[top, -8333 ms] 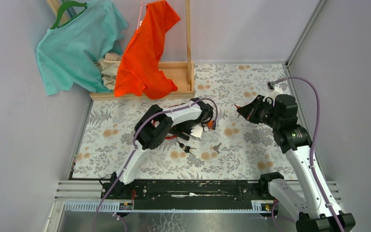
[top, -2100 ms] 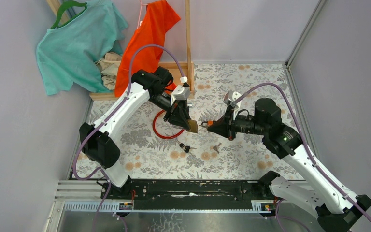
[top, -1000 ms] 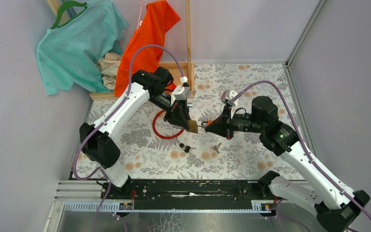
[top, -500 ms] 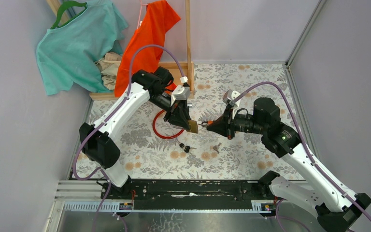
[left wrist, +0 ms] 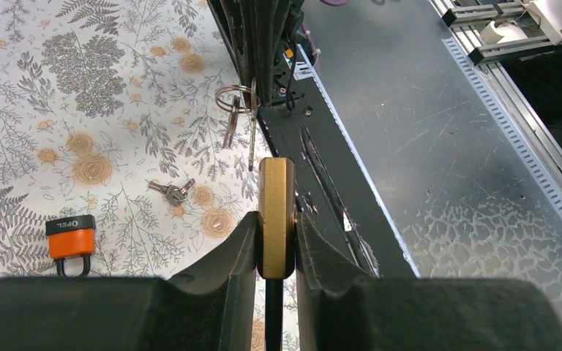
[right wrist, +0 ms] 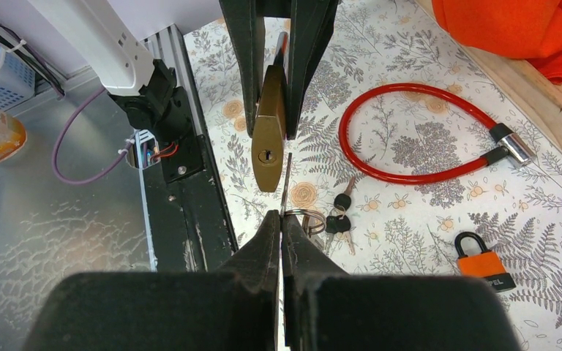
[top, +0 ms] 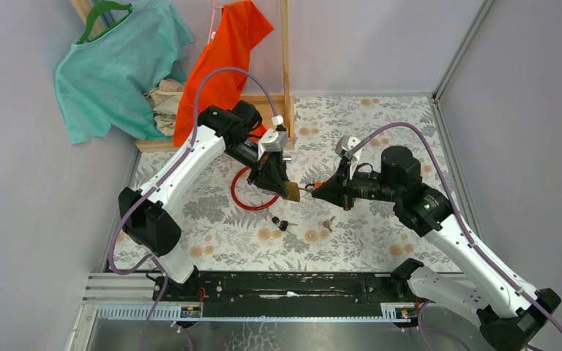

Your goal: Unlock with the key

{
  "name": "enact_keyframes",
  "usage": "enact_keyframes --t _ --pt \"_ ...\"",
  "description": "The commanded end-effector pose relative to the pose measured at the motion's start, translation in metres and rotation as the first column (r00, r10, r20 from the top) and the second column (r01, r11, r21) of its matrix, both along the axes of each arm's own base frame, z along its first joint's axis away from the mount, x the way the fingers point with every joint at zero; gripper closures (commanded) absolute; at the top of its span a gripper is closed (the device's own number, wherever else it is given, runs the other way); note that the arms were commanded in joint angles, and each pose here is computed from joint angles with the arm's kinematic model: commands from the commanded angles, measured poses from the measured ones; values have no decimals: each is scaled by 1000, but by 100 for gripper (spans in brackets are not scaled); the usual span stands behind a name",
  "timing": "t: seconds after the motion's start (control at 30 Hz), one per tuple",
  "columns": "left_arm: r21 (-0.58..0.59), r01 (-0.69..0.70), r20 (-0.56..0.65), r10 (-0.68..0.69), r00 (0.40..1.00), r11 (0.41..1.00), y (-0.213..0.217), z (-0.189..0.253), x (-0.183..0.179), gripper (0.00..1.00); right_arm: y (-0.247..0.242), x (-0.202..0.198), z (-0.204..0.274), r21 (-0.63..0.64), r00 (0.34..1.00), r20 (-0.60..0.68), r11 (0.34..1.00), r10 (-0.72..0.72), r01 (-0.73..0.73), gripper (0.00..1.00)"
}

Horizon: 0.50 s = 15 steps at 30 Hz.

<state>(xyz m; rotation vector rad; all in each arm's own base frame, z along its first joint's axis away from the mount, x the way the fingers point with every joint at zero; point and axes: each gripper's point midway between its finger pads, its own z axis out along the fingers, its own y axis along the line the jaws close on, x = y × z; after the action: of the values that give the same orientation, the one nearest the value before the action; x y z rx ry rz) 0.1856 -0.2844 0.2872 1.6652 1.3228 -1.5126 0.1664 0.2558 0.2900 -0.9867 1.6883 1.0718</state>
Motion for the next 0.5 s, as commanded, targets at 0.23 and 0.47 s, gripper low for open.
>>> enact_keyframes --t 0.23,0.47 --pt "-91 20 -11 -21 1000 996 -2 27 -14 100 8 -6 20 63 998 40 996 54 -56 100" --pt "-95 22 -10 -23 1000 995 -2 29 -14 100 11 -4 20 68 998 36 996 55 -57 100"
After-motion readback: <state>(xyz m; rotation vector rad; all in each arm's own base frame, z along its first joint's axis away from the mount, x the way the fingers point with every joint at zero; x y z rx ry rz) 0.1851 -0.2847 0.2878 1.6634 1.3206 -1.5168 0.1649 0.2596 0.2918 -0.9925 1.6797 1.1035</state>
